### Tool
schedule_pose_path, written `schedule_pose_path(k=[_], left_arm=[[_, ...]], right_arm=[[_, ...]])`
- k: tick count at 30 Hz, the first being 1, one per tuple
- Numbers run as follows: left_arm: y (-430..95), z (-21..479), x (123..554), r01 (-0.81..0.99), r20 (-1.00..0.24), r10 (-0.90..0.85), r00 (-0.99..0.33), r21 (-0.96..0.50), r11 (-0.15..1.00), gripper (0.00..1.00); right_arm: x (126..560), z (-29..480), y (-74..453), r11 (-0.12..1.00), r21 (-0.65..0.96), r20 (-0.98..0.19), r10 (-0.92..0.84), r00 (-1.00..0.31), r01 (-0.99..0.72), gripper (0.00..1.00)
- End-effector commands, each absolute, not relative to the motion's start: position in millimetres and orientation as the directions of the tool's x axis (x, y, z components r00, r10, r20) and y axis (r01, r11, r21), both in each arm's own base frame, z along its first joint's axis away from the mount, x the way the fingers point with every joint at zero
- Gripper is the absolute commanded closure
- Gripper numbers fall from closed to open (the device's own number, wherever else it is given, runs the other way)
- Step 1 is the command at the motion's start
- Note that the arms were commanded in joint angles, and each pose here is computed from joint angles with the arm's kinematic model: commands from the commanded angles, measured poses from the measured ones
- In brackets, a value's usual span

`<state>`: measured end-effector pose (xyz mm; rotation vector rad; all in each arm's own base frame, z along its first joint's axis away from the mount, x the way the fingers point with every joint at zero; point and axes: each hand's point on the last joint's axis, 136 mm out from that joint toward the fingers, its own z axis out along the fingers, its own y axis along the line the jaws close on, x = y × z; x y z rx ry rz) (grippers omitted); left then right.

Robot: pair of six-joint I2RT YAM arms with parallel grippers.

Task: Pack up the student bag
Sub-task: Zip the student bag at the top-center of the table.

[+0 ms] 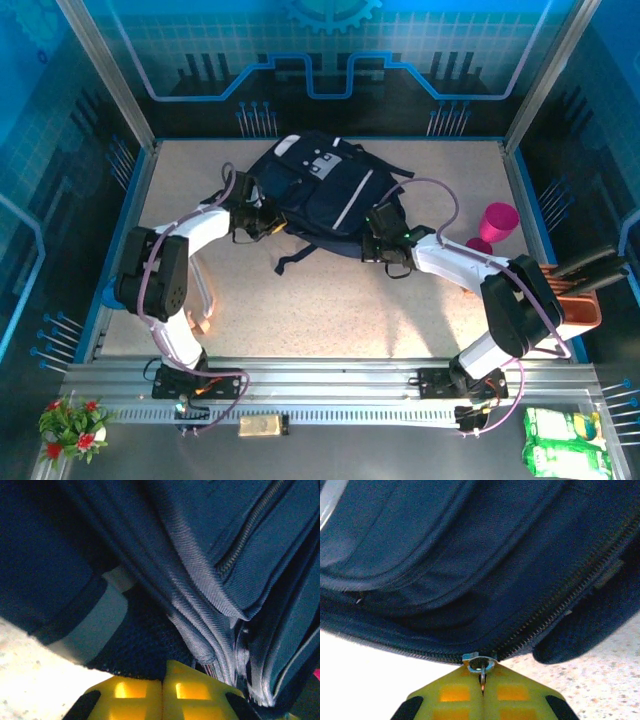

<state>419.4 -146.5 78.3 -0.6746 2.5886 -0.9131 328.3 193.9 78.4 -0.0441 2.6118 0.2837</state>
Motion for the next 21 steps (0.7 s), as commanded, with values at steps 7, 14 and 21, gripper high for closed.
schedule_pose_path(k=[7,14,21], left_arm=[[-88.6,96.1,432.2,-0.4,-0.178,-0.66,-0.73,-0.672,0.623,0.54],[-87.8,107.8,394.0,-0.423,-0.107,-0.706,-0.7,-0.734,0.531,0.37],[-105.1,104.5,363.5,-0.476,0.033,-0.748,-0.663,-0.79,0.387,0.32]], right_arm=[[310.4,97.9,290.3,0.868,0.389,-0.439,-0.12,-0.891,-0.308,1.0],[309.7,103.4,345.6,0.796,0.477,-0.424,-0.164,-0.891,-0.374,1.0],[308.4,105.8,379.8,0.747,0.523,-0.412,-0.201,-0.889,-0.411,1.0]])
